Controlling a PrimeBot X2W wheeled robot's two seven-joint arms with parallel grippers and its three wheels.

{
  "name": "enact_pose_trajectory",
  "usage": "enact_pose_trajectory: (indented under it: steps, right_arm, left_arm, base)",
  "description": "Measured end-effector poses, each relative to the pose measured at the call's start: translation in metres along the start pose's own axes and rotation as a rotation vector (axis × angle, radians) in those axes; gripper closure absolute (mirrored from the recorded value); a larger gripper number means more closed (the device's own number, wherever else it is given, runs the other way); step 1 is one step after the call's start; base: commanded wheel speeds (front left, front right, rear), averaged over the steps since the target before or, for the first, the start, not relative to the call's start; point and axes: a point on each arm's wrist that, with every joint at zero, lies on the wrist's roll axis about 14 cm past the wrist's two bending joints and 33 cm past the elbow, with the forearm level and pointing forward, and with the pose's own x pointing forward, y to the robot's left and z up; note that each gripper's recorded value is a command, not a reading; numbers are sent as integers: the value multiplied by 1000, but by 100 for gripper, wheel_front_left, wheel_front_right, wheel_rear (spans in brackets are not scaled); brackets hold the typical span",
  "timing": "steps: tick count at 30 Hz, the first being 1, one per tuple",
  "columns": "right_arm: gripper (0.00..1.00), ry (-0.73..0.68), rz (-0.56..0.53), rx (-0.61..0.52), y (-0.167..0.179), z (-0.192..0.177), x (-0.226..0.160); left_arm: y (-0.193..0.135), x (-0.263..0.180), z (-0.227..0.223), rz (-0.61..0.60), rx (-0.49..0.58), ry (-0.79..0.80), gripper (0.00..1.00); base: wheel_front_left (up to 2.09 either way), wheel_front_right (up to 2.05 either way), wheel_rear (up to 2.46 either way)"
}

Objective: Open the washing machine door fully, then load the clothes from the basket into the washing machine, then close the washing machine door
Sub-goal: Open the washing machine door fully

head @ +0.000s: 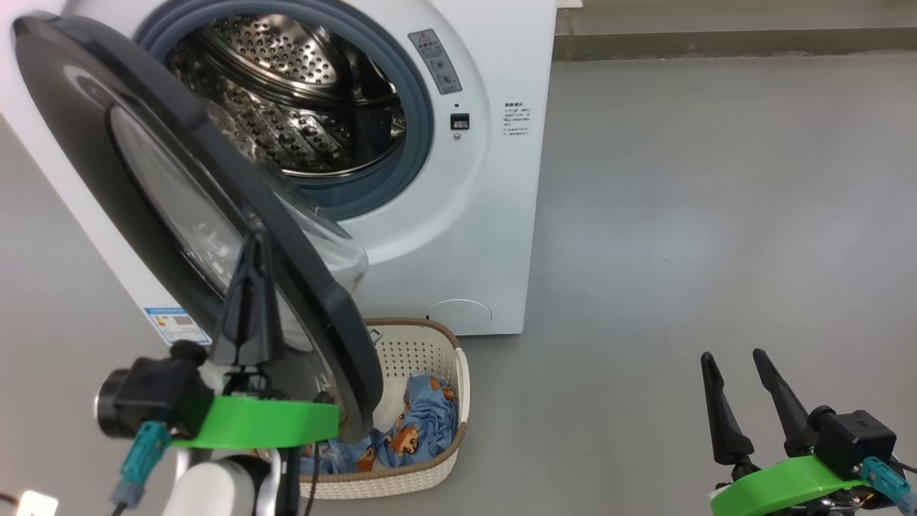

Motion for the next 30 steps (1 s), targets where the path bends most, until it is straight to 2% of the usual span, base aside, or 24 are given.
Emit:
enact_pose_trajectory:
  steps: [8, 16, 21, 30]
  right_arm:
    - [0, 4, -24, -1, -8, -2, -4]
    - [0, 10, -43, -2, -14, -3, -8]
    - [0, 15, -55, -2, -17, -4, -10]
    - [0, 21, -65, -1, -20, -6, -9]
  left_arm:
    - [-44, 12, -1, -129, -49, -7, 100]
    - [-81, 1, -43, -227, -118, 139, 100]
    - [-87, -10, -73, -230, -155, 253, 100]
    - [-83, -18, -115, -210, -146, 388, 100]
  base:
    - [0, 0, 0]
    - [0, 0, 0]
    - [0, 0, 0]
    - [0, 0, 0]
